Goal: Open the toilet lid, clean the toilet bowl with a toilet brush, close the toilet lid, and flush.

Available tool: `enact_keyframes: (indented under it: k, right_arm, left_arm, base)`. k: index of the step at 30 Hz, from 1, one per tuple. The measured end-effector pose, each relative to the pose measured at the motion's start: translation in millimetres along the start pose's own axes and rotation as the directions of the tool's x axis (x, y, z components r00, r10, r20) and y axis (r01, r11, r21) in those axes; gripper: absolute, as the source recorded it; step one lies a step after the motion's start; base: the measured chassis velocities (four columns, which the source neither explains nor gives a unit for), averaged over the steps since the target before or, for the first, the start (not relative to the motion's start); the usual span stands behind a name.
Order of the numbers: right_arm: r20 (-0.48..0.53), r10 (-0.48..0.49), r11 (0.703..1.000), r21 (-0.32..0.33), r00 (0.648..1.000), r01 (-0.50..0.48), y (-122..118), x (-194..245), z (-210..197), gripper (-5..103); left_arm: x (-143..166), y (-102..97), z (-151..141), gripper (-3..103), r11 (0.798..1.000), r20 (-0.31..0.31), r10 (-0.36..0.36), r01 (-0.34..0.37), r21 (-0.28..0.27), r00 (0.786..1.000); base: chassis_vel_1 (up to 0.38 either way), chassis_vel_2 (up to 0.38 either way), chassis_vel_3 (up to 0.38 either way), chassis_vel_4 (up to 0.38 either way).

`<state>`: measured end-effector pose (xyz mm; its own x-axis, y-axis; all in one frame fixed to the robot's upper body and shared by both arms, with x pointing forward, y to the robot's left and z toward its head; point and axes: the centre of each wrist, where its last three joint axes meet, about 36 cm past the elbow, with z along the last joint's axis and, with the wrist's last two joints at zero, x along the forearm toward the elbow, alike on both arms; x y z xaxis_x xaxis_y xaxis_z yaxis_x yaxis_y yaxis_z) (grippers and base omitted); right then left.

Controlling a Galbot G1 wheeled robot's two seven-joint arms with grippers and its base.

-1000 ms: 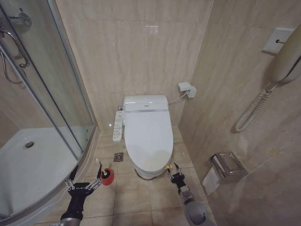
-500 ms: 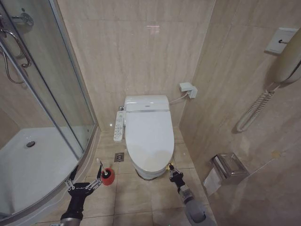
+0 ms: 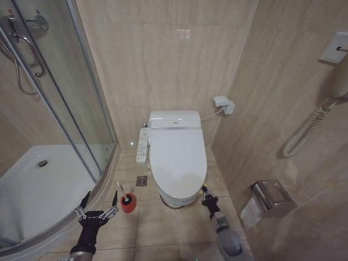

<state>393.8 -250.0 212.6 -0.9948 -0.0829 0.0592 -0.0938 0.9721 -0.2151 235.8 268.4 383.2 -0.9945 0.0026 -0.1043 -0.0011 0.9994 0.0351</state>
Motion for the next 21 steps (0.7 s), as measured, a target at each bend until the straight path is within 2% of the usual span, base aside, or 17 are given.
enact_keyframes:
  k: [13, 21]
  right_arm:
    - [0.041, 0.128, 0.992, 0.017, 0.991, -0.129, -14.5, -1.9, -28.7, 1]
    - [0.102, 0.214, 0.976, 0.003, 0.971, -0.216, -21.9, -8.1, -57.2, 0]
  left_arm:
    - [0.0, 0.0, 0.0, 100, 1.0, 0.0, 0.0, 0.0, 0.0, 1.0]
    - [0.0, 0.0, 0.0, 100, 1.0, 0.0, 0.0, 0.0, 0.0, 1.0]
  base:
    - [0.0, 0.0, 0.0, 0.0]
    - [0.0, 0.0, 0.0, 0.0]
